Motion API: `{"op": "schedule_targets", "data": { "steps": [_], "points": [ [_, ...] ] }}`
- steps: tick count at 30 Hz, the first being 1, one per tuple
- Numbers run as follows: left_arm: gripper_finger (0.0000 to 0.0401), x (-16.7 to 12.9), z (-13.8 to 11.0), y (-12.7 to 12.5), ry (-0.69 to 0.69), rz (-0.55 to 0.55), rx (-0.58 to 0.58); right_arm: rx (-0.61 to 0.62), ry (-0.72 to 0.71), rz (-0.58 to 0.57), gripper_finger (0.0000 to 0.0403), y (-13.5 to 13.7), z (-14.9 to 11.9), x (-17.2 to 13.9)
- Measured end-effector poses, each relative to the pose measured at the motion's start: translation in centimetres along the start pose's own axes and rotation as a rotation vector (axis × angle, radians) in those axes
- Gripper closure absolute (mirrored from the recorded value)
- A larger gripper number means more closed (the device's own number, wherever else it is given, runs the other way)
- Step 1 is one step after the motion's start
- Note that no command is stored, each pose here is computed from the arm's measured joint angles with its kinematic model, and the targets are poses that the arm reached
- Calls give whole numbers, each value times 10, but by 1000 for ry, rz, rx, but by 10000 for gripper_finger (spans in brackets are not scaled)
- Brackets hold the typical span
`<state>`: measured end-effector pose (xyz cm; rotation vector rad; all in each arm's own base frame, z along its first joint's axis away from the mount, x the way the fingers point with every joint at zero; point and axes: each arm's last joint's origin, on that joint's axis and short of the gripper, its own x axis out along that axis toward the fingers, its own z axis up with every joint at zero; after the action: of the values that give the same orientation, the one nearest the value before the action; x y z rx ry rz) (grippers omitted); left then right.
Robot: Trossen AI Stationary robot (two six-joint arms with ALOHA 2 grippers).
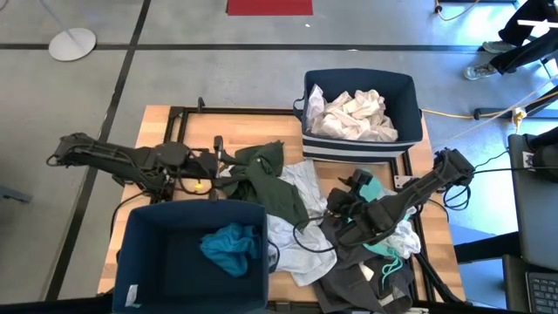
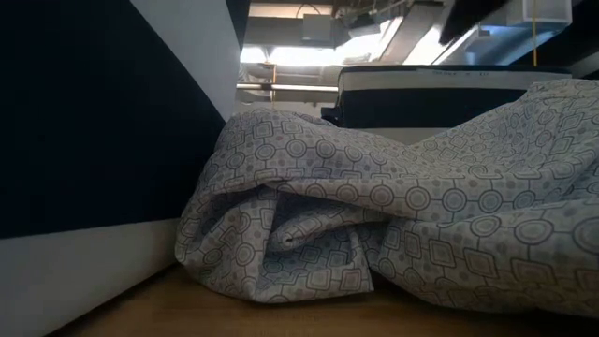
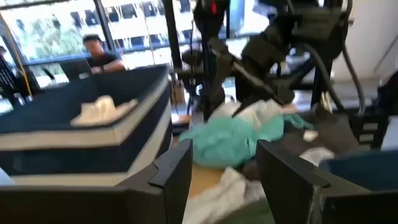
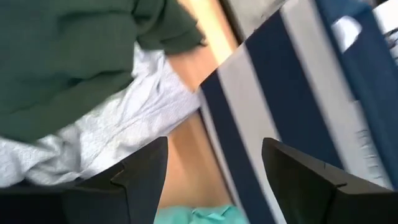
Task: Sort clothes
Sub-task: Put the light green shorts into the bottom laundry bin
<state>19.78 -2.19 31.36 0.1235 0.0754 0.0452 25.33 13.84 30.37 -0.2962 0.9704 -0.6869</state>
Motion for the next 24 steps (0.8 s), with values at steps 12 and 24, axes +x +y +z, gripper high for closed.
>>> {"op": "schedule_targets", "data": {
  "steps": [12,24],
  "points": [
    [235,12,-8,-3,45,-5,12,5,-81,267,141,40,-10,45],
    [235,12,-8,-3,45,-5,19,33,-216,511,141,50,-1,97]
  ]
}}
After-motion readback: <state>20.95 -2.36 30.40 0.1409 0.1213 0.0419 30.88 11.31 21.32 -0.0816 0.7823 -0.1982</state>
